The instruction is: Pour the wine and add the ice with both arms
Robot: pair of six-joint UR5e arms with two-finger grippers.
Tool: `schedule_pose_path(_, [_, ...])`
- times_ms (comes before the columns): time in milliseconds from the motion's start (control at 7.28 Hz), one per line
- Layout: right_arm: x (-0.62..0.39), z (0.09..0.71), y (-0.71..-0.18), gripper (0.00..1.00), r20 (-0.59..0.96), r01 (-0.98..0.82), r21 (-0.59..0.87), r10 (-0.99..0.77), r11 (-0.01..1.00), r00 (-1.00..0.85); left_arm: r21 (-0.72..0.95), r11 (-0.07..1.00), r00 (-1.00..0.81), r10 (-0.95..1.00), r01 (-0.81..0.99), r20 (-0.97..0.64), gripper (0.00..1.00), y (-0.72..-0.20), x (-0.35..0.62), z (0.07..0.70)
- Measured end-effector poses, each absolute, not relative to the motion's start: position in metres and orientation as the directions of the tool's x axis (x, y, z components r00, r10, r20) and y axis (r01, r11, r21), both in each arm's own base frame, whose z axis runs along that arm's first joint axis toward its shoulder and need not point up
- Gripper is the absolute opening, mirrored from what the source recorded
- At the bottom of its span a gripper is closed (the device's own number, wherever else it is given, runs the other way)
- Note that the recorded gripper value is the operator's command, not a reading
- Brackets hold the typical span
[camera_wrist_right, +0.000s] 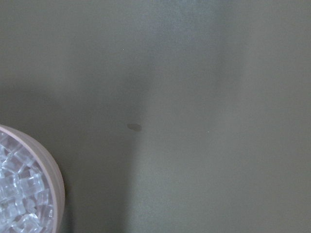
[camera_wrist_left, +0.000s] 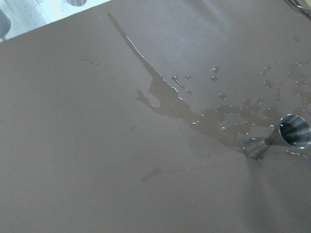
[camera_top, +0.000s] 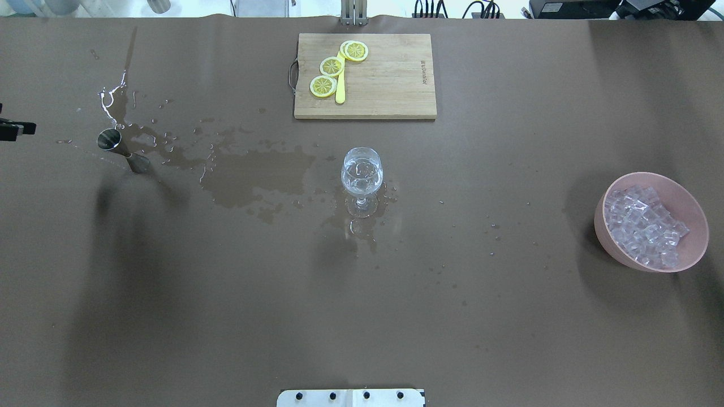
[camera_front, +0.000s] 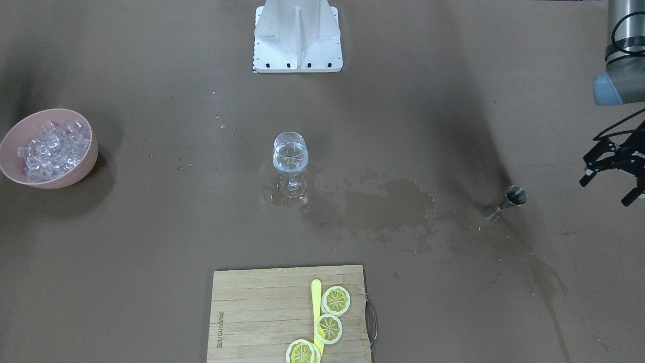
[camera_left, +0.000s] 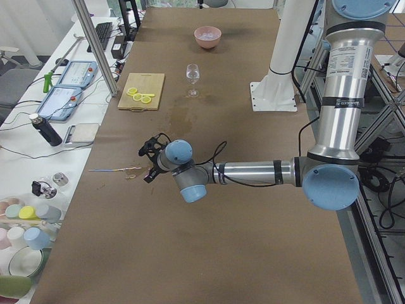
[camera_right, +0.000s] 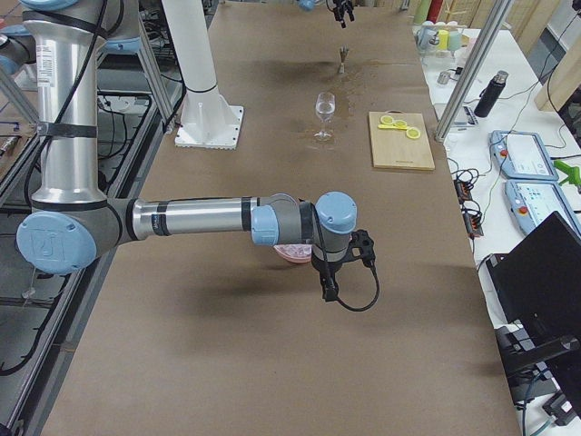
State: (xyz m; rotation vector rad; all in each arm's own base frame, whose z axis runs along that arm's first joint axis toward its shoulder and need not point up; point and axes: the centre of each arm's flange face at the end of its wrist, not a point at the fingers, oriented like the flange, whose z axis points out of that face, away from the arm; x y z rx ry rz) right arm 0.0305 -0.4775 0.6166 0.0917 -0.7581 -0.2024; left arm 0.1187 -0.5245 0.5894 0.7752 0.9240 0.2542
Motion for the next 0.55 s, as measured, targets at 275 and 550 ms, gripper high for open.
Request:
schedule_pose_path(275, [0.030, 0.615, -0.478, 1.00, 0.673, 0.149, 0.159, -0.218, 0.976, 0.707, 0.742, 0.653, 0.587, 0.543, 0.154, -0.600, 0.97, -0.509, 0.146, 0.591])
schedule_pose_path(550, [0.030, 0.613, -0.477, 1.00, 0.677, 0.148, 0.161, -0.218, 0.976, 0.703, 0.779, 0.603, 0.586, 0.572, 0.174, -0.574, 0.97, -0.499, 0.168, 0.587])
